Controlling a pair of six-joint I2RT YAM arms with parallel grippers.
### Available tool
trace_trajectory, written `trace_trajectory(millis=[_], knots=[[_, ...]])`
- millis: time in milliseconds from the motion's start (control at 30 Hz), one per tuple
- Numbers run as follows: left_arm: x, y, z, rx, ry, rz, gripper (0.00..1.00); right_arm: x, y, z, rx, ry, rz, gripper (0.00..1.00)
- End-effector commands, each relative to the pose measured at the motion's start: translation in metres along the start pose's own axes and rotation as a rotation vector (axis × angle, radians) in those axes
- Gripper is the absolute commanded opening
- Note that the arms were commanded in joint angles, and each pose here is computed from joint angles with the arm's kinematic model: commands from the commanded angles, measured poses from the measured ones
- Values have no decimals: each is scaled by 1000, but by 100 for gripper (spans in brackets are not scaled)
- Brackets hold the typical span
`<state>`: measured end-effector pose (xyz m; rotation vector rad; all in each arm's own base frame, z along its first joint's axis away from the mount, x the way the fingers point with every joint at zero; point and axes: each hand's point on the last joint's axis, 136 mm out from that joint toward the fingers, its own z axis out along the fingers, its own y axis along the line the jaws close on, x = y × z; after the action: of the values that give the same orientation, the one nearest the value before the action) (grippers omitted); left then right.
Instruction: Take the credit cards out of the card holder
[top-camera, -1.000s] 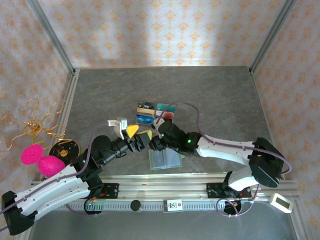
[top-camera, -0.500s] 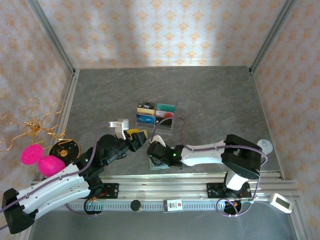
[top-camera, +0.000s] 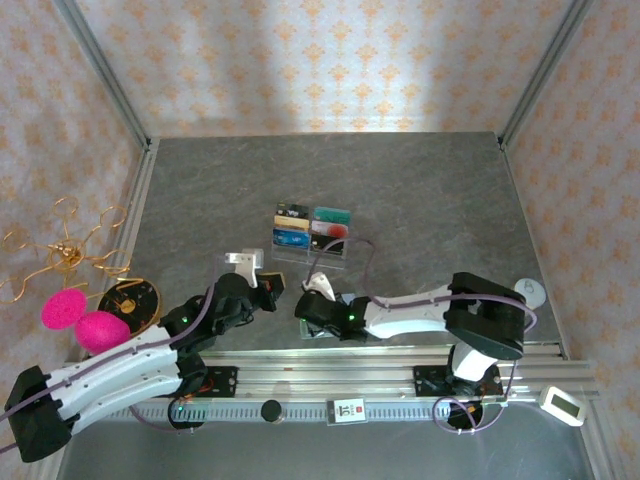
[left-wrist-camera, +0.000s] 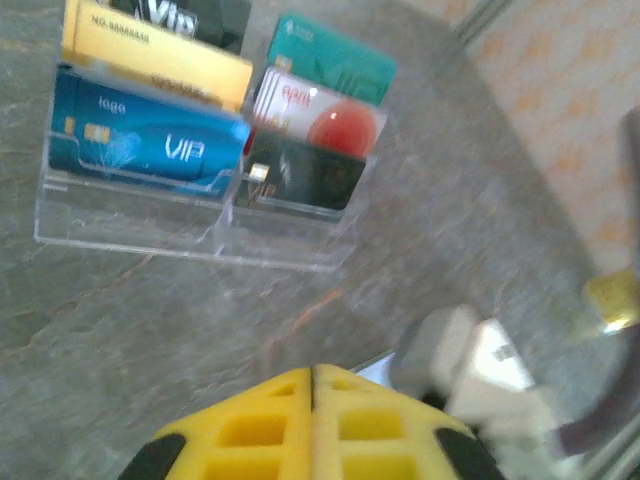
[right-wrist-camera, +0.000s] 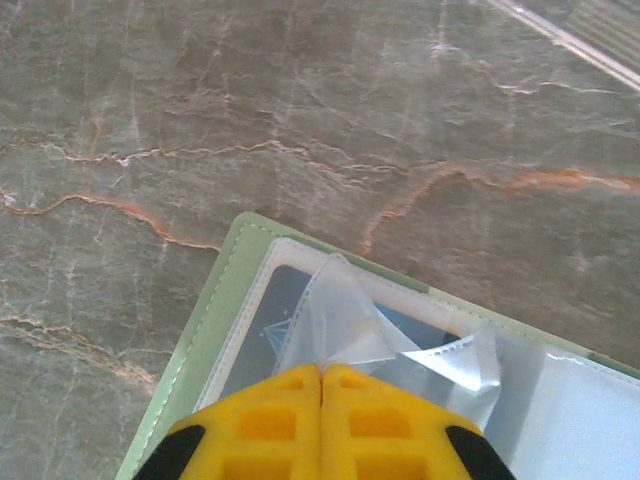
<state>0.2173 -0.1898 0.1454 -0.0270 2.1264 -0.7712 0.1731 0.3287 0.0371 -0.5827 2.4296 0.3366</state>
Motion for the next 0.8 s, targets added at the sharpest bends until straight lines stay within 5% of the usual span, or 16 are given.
trace_trajectory(millis=[0,467,633,767], knots=[[21,-2,10,48,66,-17,0,-18,-1,-15,-36,-106,115,0],[97,-23,46,126,320,38,0,-24,4,-33,-183,-187,276,8],[116,-26,55,136,392,42,0,-33,-10,-48,-162,-246,347,35],[115,-39,59,165,405,40,0,-39,-36,-72,-123,-329,411,40]])
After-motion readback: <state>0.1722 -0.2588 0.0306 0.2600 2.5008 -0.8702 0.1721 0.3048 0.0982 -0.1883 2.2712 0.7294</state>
